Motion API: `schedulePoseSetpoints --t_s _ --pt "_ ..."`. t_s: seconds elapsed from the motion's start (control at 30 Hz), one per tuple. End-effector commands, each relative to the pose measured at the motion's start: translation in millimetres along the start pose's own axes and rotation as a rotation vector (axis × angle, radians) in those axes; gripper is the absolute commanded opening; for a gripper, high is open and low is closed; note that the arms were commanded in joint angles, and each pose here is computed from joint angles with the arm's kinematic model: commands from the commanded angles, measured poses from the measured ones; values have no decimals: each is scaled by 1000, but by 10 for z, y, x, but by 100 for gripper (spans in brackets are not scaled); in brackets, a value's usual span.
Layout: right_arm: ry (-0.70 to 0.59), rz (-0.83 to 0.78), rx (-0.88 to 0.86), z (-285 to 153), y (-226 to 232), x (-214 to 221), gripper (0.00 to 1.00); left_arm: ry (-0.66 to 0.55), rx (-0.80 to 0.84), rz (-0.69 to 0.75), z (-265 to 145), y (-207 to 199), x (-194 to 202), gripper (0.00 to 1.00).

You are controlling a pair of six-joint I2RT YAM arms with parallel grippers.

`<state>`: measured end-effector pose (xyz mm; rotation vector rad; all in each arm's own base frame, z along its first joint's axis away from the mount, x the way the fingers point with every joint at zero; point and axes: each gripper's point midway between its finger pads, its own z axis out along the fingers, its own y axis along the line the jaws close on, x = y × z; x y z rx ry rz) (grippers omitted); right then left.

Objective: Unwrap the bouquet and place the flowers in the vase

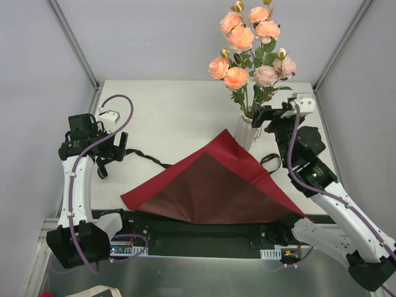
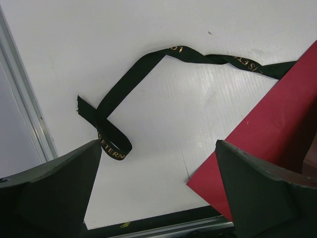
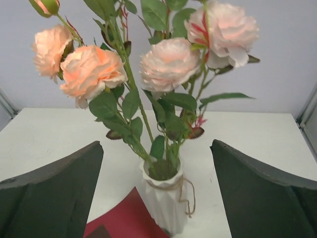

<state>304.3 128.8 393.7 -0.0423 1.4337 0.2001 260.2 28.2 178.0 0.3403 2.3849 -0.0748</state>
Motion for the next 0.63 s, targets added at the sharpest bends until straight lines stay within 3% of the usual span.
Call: schedulePoseSetpoints --t_s 0.0,0.1,0.17,0.2,0.37,0.6 --pt "76 31 81 -312 -270 68 95 -40 9 18 -71 -16 -80 99" --pt "166 8 133 -426 -394 259 100 -56 34 11 -76 -58 -124 99" --pt "222 42 172 -462 -427 346 97 -62 46 1 -79 -81 -152 99" --pt "312 -1 225 -510 -507 549 96 -66 50 -1 -81 -80 -171 99" --pt "511 -59 288 -573 -534 903 96 -82 75 -11 -88 -125 -218 99" --pt "526 -44 198 -562 -389 989 96 -67 82 -32 -54 -124 -202 99"
